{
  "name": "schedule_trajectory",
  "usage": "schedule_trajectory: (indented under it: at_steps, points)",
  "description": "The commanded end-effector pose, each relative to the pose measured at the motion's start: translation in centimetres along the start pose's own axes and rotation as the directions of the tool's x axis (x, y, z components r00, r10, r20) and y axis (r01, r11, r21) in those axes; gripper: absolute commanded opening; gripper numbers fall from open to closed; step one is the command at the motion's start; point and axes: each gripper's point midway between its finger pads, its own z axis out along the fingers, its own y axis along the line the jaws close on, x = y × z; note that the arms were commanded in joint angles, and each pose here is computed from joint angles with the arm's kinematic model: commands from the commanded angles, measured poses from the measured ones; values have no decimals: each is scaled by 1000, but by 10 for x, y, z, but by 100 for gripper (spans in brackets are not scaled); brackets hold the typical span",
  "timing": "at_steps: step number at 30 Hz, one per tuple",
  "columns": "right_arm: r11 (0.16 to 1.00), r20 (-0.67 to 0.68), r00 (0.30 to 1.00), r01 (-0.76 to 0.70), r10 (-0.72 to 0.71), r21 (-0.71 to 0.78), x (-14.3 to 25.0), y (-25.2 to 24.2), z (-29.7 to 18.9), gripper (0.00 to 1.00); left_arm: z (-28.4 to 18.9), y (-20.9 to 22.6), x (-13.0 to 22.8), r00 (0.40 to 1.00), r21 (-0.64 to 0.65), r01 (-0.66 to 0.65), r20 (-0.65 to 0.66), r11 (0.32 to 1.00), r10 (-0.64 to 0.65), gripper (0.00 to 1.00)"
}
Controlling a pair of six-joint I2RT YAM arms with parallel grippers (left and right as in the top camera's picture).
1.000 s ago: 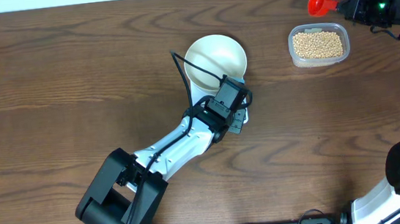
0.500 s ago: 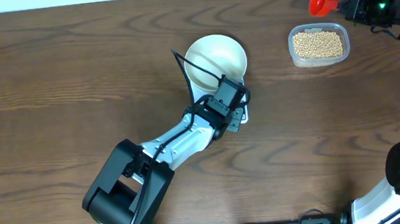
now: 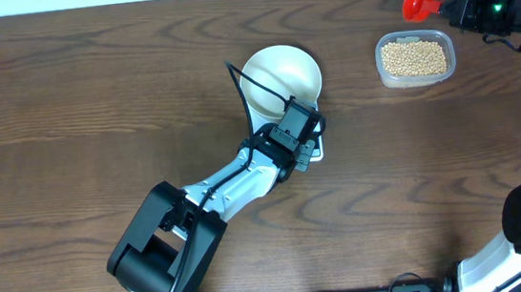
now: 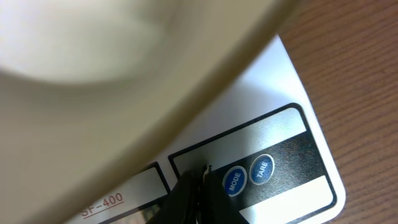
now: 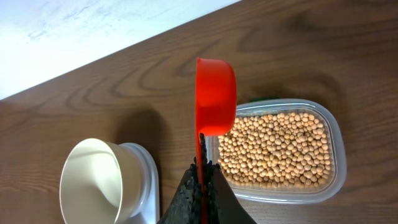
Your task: Scoop item into bowl and weigh 50g on scale
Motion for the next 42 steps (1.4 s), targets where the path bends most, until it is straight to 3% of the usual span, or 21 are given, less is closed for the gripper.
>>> schedule_trajectory:
  at_steps: [1,42]
  points:
    - [1000,29,999,24,-24,-2,-8,3,-10,1,4,8,5,1000,-32,-18,-16,999,17,7]
    - [1000,28,999,24,-24,3,-8,3,-10,1,28,0,30,995,3,-30,-98,1000,30,7]
